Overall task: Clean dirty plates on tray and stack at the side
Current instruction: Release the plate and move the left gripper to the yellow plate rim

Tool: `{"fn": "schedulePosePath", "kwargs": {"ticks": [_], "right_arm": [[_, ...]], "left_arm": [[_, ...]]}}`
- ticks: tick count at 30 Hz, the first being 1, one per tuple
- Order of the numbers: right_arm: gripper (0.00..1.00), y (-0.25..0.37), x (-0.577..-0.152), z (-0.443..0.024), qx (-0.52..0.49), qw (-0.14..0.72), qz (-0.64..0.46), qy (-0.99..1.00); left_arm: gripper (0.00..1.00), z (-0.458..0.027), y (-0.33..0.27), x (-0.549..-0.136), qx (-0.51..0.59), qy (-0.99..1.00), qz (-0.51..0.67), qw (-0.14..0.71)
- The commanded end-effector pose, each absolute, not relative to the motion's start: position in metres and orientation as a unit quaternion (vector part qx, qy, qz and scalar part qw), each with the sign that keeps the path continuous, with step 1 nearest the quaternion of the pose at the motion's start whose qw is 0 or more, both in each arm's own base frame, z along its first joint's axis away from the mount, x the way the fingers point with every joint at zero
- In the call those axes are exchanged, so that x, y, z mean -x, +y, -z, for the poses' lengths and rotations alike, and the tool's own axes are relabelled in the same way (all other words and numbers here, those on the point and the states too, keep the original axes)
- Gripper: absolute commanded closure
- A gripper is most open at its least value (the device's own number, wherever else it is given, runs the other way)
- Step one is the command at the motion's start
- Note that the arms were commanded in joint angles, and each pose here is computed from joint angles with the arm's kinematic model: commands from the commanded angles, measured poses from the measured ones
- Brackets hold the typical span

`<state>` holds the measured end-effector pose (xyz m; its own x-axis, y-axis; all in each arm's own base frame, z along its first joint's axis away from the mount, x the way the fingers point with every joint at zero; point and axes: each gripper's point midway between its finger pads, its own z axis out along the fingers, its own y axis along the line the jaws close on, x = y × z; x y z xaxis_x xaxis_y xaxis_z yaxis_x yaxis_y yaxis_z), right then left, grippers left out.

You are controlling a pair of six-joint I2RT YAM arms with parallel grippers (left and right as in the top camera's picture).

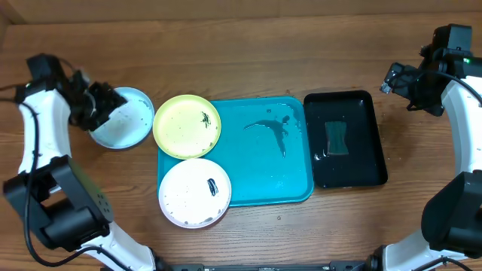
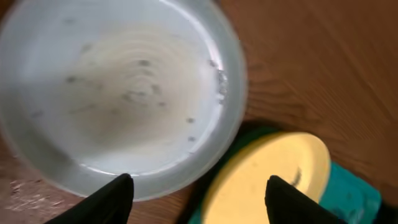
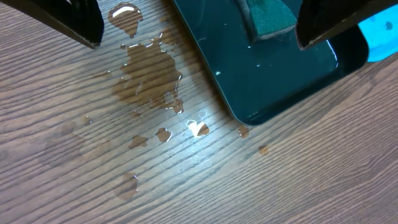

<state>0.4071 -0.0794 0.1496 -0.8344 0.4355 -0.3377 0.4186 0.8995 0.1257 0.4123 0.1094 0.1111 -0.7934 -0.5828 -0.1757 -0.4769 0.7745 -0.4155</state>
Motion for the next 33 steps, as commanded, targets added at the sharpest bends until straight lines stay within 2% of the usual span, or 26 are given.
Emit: {"fn": "schedulePosePath", "kwargs": {"ticks": [1,5,6,7,12,14,21,23,25,33], "right_arm": [[0.00,-0.080,-0.409,-0.150,-0.224,0.185,-0.019,0.957],[0.00,-0.080,-0.409,-0.150,-0.224,0.185,-0.019,0.957],[0.00,-0.080,-0.409,-0.151,-0.224,0.186,-0.019,0.957],[0.00,-0.080,-0.409,-0.151,-0.224,0.185,-0.019,0.957],[0.00,-0.080,-0.409,-0.151,-0.224,0.185,-0.019,0.957],[0.00,-0.080,-0.409,-0.151,-0.224,0.185,-0.019,0.957],[0.00,-0.080,-0.409,-0.151,-0.224,0.185,-0.019,0.957],[0.00,-0.080,-0.409,-0.151,-0.224,0.186,-0.019,0.957],[0.00,-0.080,-0.409,-0.151,-0.224,0.186,-0.019,0.957],[0.00,-0.080,-0.409,-0.150,-0.224,0.185,-0.019,0.957]], "left_arm": [[0.30,-0.124,0.066,-0.424,0.187,0.951,0.190,0.160],[0.30,-0.114,0.047,-0.421,0.155,0.970,0.124,0.139],[0.18,-0.111,0.040,-0.420,0.144,0.974,0.109,0.134],[0.15,-0.109,0.035,-0.420,0.136,0.977,0.099,0.130],[0.32,-0.101,0.020,-0.415,0.110,0.985,0.063,0.117],[0.43,-0.098,0.020,-0.413,0.107,0.986,0.053,0.114],[0.65,-0.088,0.026,-0.407,0.108,0.988,0.034,0.104],[0.67,-0.084,0.029,-0.405,0.110,0.988,0.026,0.103],[0.60,-0.079,0.030,-0.404,0.110,0.988,0.024,0.102],[0.58,-0.066,0.039,-0.406,0.114,0.987,-0.003,0.114]]}}
